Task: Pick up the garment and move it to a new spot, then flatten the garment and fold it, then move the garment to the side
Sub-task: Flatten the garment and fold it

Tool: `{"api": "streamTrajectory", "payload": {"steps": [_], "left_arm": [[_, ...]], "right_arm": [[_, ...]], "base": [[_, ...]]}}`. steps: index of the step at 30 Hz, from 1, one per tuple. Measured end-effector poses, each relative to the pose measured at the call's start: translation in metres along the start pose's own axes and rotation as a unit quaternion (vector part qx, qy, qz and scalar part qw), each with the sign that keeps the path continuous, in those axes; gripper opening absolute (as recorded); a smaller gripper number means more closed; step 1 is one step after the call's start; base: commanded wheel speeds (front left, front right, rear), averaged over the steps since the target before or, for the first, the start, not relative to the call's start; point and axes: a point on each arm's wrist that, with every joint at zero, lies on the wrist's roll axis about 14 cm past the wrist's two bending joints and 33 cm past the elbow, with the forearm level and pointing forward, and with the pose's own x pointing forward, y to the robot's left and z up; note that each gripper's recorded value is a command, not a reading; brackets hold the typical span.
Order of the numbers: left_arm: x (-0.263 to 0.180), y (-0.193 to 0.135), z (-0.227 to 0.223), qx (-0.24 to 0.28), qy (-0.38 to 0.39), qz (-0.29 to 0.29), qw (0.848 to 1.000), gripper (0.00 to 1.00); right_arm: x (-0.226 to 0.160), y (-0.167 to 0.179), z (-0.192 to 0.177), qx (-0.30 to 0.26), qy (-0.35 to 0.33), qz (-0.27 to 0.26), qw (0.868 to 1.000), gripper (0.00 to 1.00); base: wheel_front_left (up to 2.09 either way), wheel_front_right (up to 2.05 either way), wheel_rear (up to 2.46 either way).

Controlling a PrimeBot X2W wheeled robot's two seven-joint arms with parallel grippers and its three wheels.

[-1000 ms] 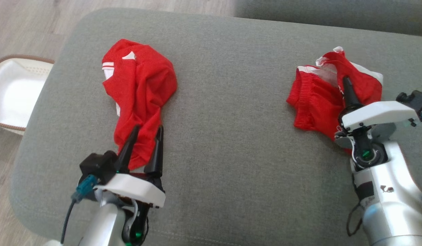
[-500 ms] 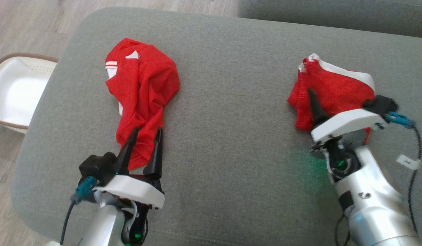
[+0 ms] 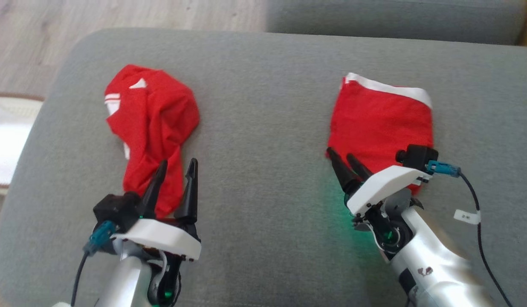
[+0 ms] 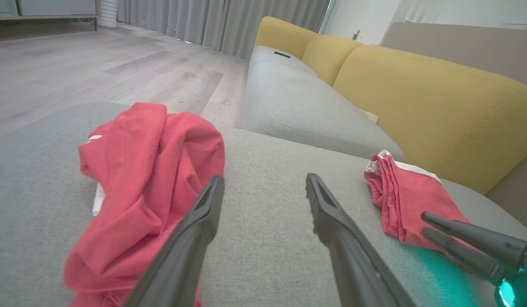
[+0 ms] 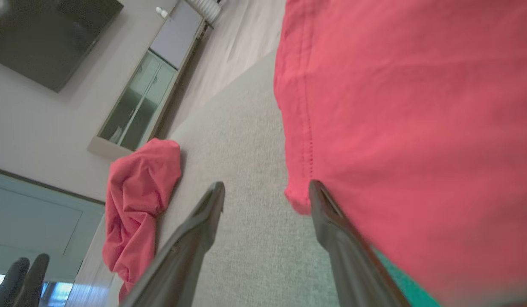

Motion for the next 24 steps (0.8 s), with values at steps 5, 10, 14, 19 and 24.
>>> {"api": "streamTrajectory", "payload": {"steps": [5,10,14,19,24], "left_arm": [[0.007,-0.015,0.003,-0.003,-0.006,-0.023,1.000,1.00],[0.014,-0.029,0.015,-0.007,-0.026,-0.045,0.999,1.00],[0.021,-0.049,0.025,-0.013,-0.042,-0.078,0.996,1.00],[0.029,-0.066,0.033,-0.016,-0.056,-0.103,0.993,1.00],[0.034,-0.078,0.036,-0.013,-0.062,-0.120,0.991,1.00]], "right_arm": [[-0.014,0.001,0.029,-0.001,-0.069,0.001,0.998,1.00],[-0.043,-0.013,0.081,-0.040,-0.175,-0.013,0.984,1.00],[-0.083,-0.048,0.121,-0.101,-0.256,-0.063,0.959,1.00],[-0.129,-0.084,0.135,-0.174,-0.297,-0.134,0.929,1.00],[-0.162,-0.094,0.138,-0.209,-0.332,-0.182,0.902,1.00]], "base": [[0.00,0.00,0.00],[0.00,0.00,0.00],[0.00,0.00,0.00],[0.00,0.00,0.00],[0.00,0.00,0.00]]}}
